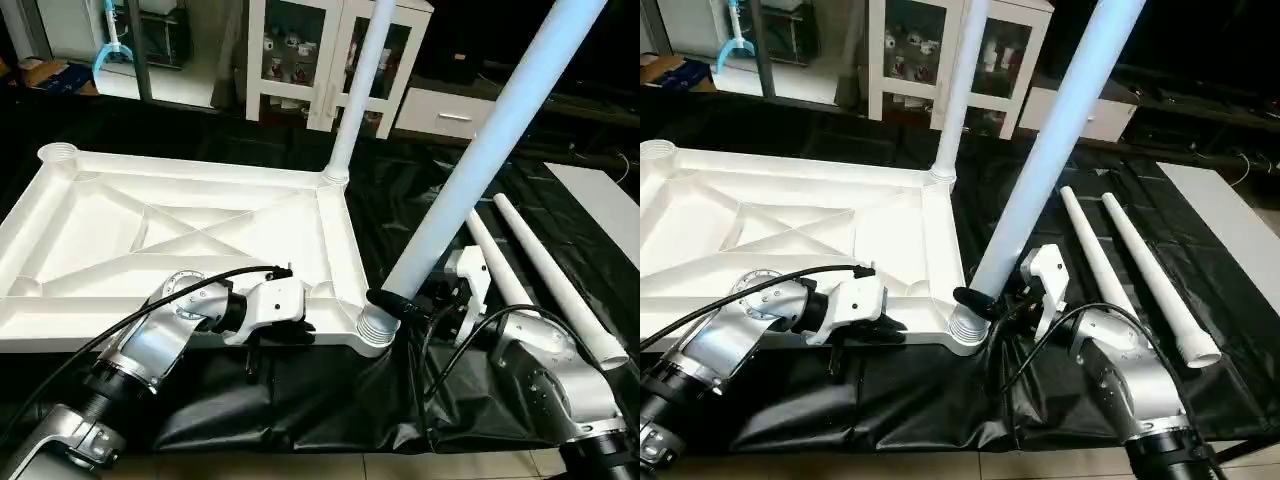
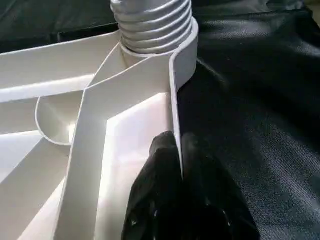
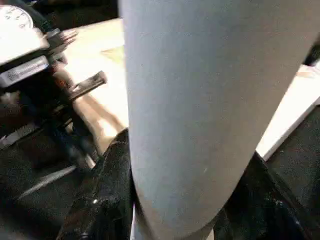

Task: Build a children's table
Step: Insert table leg to table base

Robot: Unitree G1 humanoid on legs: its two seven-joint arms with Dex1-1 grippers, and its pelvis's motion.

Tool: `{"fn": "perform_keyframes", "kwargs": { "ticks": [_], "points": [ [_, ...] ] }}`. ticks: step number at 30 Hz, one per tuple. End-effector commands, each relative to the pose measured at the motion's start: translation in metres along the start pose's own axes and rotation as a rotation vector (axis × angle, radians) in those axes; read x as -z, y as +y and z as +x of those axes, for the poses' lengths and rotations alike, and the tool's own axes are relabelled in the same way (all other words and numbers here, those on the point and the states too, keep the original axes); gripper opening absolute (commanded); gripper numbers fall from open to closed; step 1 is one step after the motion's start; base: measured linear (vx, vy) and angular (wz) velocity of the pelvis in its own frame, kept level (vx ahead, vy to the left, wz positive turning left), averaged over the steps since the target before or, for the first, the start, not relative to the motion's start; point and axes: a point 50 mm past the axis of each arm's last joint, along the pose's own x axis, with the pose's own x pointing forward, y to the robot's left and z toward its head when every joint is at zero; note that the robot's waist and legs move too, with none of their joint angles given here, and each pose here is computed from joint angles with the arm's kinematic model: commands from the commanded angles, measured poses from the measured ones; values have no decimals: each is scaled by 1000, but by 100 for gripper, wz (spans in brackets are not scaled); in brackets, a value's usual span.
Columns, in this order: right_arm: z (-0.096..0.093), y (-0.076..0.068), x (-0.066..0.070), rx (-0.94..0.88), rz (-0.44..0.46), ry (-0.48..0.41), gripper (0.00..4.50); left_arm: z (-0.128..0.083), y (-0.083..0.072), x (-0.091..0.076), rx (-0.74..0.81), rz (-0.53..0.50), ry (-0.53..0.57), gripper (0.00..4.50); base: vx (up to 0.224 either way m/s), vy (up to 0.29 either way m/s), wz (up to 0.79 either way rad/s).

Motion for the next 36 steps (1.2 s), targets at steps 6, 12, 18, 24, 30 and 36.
{"fn": "perform_keyframes", "kwargs": {
  "ticks": [6, 12, 18, 24, 30, 36],
  "points": [
    [-28, -45, 59, 680, 104, 259, 183, 6, 23, -19, -226, -152, -35, 0, -42, -5, 0],
    [-18, -58, 58, 917, 83, 294, 183, 12, 42, -29, -417, -255, -21, 0, 20, -48, -17],
    [9, -60, 60, 1195, 153, 284, 183, 34, 55, -45, -603, -425, -58, 0, 0, 0, 0],
    [19, -62, 51, 1275, 138, 247, 183, 38, 52, -51, -609, -454, -51, 0, 0, 0, 0],
    [29, -63, 47, 1258, 166, 209, 183, 34, 55, -48, -633, -471, -31, 0, 0, 0, 0],
    [44, -59, 34, 1157, 106, 139, 239, 32, 55, -46, -637, -478, -24, 0, 0, 0, 0]
  ]
}}
